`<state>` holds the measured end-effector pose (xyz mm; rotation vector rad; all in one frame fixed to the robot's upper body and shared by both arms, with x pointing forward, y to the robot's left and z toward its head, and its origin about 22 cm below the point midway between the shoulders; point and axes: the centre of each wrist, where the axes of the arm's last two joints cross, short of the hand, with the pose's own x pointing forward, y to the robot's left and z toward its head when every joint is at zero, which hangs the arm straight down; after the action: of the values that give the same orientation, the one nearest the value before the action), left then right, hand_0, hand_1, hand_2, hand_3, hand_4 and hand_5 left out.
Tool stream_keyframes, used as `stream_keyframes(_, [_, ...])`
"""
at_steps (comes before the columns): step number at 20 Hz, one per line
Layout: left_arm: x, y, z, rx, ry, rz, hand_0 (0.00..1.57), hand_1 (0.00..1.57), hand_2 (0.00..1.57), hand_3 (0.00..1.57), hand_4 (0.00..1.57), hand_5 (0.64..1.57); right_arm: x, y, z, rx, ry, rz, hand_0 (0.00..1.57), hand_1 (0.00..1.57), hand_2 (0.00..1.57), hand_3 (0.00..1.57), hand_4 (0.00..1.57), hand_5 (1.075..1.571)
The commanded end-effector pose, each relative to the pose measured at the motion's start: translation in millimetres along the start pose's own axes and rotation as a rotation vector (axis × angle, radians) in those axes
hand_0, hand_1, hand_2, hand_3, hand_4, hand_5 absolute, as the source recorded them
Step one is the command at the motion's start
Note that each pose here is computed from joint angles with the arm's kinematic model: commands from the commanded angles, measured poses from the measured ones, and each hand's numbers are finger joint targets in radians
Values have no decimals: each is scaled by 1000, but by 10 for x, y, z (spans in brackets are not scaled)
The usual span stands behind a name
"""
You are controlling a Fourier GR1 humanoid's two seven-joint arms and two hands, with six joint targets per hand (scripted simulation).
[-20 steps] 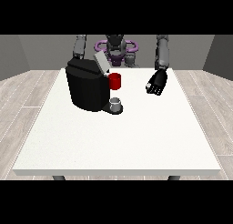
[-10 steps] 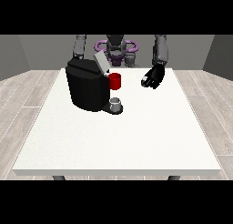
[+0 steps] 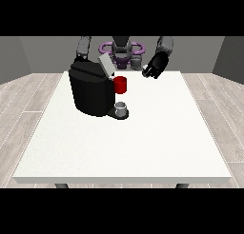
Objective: Insert the coffee pod into the coffee machine and close the lid
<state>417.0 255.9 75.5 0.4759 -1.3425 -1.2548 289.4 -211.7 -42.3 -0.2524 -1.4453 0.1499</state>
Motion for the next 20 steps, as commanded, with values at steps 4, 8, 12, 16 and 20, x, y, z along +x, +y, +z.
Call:
stream_keyframes(4, [339, 558, -66, 30, -33, -21, 1403, 1403, 1396, 1341, 598, 1571, 230, -157, -208, 5, -86, -53, 0, 0, 0, 0, 0, 1571])
stream_keyframes(8, [548, 705, -133, 70, -67, 39, 1380, 1380, 1397, 1375, 522, 1571, 379, -5, -230, -21, -100, -48, 0, 0, 0, 0, 0, 1571])
stream_keyframes(12, [697, 1111, -94, 127, -20, 64, 1235, 1235, 1265, 1266, 502, 1571, 427, -69, -229, 10, -117, -38, 0, 0, 0, 0, 0, 1571])
stream_keyframes(16, [710, 1297, -46, 168, -34, 64, 1256, 1256, 1287, 1265, 488, 1571, 541, -60, -234, -10, -162, -16, 0, 0, 0, 0, 0, 1571])
stream_keyframes(20, [938, 1685, 40, 266, -23, 15, 1203, 1203, 1267, 1262, 487, 1571, 907, -212, -439, -5, -239, -40, 0, 0, 0, 0, 263, 1571])
